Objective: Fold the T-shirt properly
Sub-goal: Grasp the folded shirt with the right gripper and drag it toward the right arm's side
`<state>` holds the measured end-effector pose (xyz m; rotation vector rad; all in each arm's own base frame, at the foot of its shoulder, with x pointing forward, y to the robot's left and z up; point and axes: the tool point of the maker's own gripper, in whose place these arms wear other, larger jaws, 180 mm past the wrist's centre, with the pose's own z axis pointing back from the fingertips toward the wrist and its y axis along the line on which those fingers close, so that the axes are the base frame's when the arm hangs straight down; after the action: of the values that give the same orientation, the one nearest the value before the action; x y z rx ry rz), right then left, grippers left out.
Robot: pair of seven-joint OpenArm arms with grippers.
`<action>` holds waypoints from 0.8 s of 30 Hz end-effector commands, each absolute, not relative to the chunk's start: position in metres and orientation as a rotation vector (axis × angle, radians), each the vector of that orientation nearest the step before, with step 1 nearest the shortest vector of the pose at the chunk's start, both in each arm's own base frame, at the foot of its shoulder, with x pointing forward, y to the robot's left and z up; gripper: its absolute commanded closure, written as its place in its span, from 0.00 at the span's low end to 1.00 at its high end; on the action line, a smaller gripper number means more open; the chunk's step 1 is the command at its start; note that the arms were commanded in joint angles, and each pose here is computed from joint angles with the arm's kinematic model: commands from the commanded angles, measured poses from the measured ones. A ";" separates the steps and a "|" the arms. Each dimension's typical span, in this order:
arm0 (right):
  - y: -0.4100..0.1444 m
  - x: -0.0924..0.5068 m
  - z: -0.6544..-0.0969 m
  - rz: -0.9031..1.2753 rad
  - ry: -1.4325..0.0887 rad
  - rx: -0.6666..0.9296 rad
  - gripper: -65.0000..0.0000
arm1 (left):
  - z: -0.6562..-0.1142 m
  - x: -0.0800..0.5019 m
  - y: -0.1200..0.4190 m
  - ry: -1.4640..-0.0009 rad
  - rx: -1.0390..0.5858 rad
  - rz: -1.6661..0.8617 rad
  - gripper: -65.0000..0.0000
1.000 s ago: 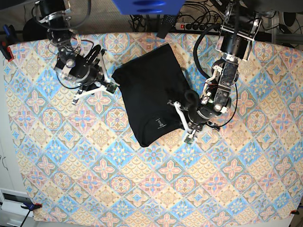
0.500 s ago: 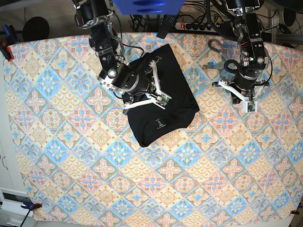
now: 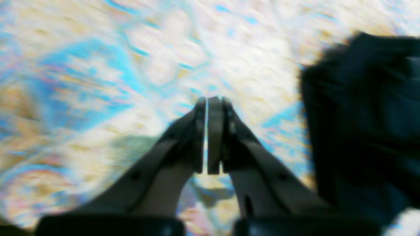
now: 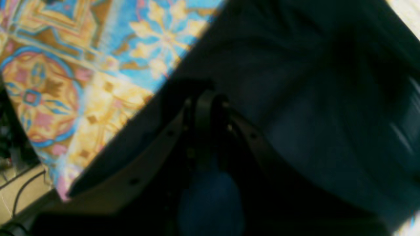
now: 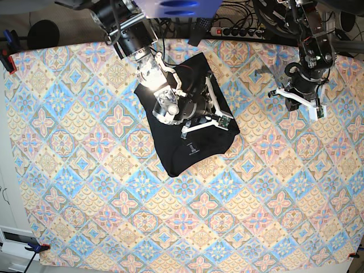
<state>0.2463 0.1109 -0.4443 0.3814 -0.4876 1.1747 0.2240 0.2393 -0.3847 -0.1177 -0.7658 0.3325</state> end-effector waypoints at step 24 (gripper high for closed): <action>0.008 0.280 -0.506 0.867 -0.351 0.354 0.96 | -0.366 0.227 0.253 -0.814 -0.181 0.408 1.00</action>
<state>0.2759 0.0523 -0.4871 0.5452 -0.4496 0.8407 0.2199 0.2496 -0.3779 -0.1855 -0.7688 0.4222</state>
